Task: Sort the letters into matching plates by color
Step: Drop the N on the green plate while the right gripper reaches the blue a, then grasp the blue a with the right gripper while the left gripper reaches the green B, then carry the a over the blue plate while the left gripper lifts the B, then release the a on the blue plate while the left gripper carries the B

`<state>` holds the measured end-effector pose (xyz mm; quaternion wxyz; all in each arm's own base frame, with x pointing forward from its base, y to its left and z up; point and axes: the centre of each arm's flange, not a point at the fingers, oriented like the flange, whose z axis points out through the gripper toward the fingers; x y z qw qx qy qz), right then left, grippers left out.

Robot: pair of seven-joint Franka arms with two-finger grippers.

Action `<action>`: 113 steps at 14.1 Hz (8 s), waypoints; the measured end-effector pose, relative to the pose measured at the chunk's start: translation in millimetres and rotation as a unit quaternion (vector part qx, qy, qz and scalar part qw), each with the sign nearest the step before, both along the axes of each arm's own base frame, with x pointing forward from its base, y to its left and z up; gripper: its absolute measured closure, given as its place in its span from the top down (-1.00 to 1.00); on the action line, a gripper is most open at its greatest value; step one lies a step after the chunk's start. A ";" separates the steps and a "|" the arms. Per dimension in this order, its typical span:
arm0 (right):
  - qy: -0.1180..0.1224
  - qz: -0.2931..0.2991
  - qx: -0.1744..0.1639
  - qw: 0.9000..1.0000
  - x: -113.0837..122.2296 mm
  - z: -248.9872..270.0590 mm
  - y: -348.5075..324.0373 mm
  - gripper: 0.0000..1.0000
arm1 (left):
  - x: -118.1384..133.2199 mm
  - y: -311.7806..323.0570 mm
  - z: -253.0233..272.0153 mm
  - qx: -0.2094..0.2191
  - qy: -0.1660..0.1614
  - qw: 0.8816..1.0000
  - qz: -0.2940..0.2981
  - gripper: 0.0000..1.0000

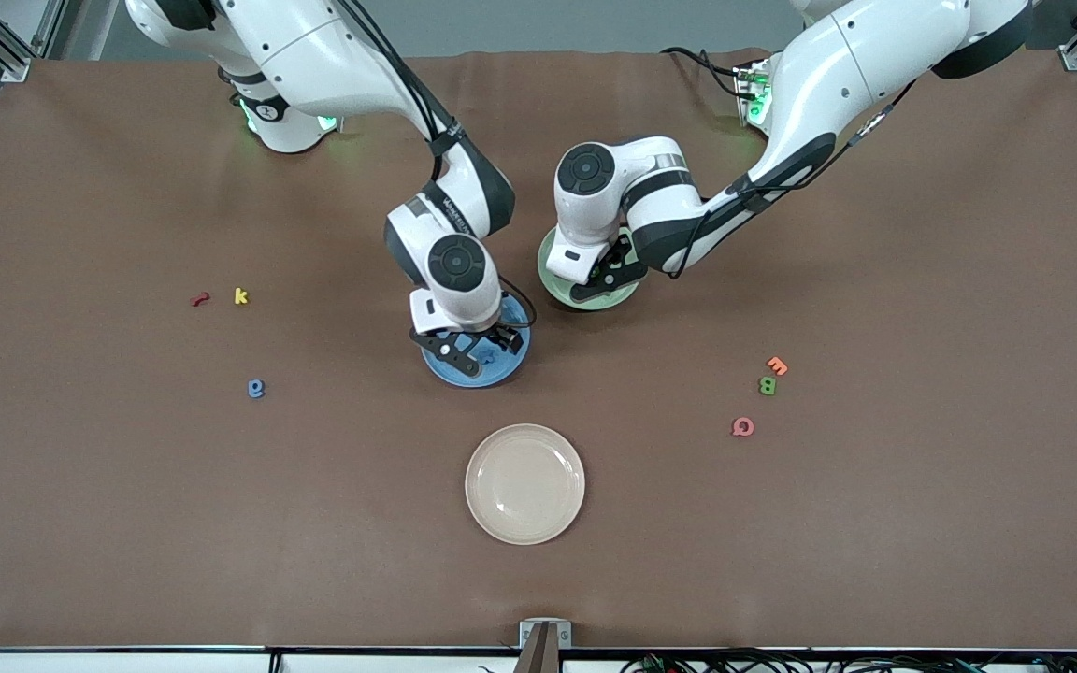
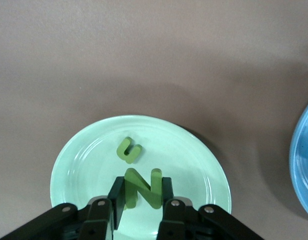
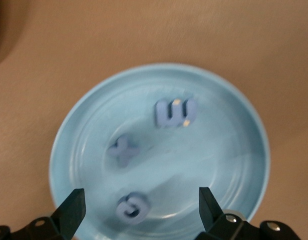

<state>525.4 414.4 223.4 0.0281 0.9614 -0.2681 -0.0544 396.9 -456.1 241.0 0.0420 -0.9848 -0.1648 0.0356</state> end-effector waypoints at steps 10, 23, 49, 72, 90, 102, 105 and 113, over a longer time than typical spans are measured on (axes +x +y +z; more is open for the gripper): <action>0.026 0.104 0.023 0.994 81.1 37.9 -153.4 1.00 | -1.3 -3.4 -9.2 -0.005 0.011 1.000 0.021 0.96; -0.011 0.250 0.049 0.967 127.7 35.1 -415.1 1.00 | 125.3 146.9 38.0 -0.003 0.008 0.998 -0.069 0.98; -0.022 0.321 0.053 0.945 64.3 -50.3 -408.4 0.79 | 193.4 325.1 -37.6 -0.055 -0.012 0.958 -0.282 0.23; -0.020 0.319 0.054 0.946 64.6 -46.3 -410.2 -0.46 | 189.6 315.2 -54.7 -0.045 -0.003 0.956 -0.290 -0.04; -0.004 0.110 0.020 0.994 14.1 47.6 -110.6 -0.46 | 188.6 318.2 -60.1 -0.044 -0.002 0.956 -0.289 -0.44; -0.028 0.069 0.022 0.997 -13.6 29.3 -53.7 -0.46 | 178.7 265.8 -17.9 -0.043 -0.007 0.957 -0.288 -0.44; -0.035 0.058 0.024 0.997 -18.9 9.8 -43.3 -0.46 | 167.6 241.2 -2.6 -0.040 -0.001 0.962 -0.272 -0.44; -0.037 0.039 0.021 0.998 -40.9 -17.5 -15.0 -0.46 | 106.1 132.5 2.7 -0.034 -0.004 0.982 -0.187 -0.44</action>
